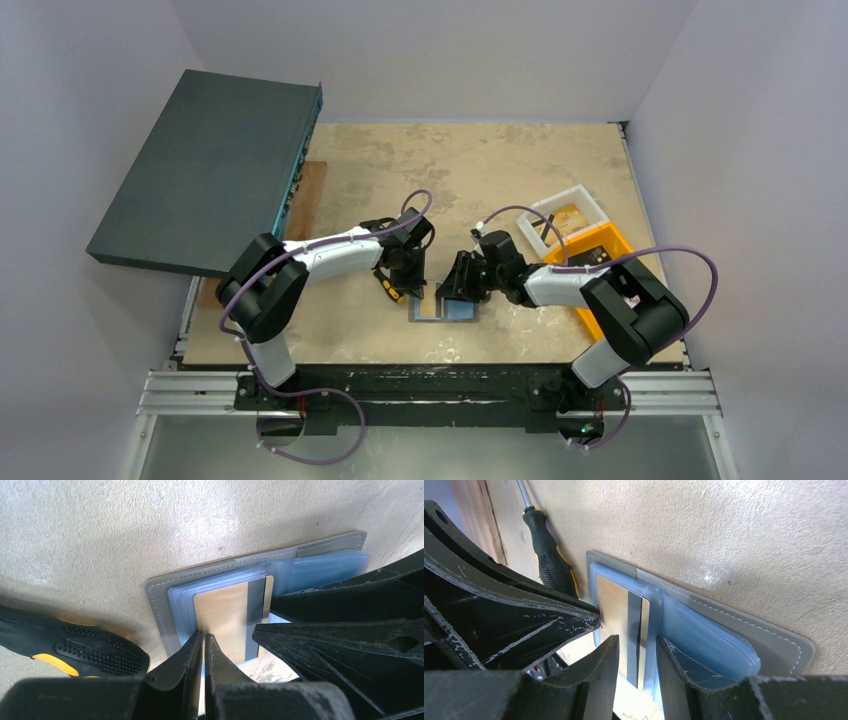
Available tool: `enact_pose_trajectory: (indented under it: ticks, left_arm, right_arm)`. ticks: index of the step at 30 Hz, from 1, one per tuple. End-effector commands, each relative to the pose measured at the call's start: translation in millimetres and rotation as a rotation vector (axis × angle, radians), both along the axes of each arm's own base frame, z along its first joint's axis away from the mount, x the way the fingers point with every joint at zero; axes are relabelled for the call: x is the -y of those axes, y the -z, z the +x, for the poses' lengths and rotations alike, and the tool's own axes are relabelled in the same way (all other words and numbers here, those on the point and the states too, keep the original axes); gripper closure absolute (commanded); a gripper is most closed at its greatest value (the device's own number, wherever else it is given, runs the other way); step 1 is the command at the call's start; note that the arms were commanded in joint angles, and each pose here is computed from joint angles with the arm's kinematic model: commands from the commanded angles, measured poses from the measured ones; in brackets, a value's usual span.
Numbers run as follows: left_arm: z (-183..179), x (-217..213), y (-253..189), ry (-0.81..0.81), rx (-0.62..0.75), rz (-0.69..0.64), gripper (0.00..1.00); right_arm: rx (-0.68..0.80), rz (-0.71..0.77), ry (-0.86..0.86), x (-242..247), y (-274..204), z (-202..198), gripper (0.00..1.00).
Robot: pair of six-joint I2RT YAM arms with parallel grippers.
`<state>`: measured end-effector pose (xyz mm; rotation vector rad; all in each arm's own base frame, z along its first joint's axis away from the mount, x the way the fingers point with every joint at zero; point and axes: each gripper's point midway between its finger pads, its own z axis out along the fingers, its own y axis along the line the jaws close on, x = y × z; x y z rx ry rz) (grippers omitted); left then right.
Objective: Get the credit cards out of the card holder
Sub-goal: Remove the credit card from the card holder.
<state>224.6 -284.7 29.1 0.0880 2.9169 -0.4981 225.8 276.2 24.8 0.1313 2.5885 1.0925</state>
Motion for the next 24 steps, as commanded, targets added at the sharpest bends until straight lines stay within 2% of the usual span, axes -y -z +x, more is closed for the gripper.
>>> enact_pose_trajectory:
  ticks: [1, 7, 24]
  left_arm:
    - [2.9, -3.5, -4.3, 0.008, 0.026, 0.016, 0.94]
    - [1.6, -4.4, -4.3, 0.013, 0.025, 0.016, 0.91]
    - [1.4, -3.2, -4.4, 0.022, 0.022, 0.018, 0.9]
  right_arm:
    - [-0.063, -0.089, 0.017, 17.9, 29.0, -12.6, 0.65]
    - [-0.063, -0.09, 0.016, 17.6, 29.9, -12.3, 0.65]
    - [-0.068, -0.094, 0.016, 18.6, 32.8, -13.3, 0.65]
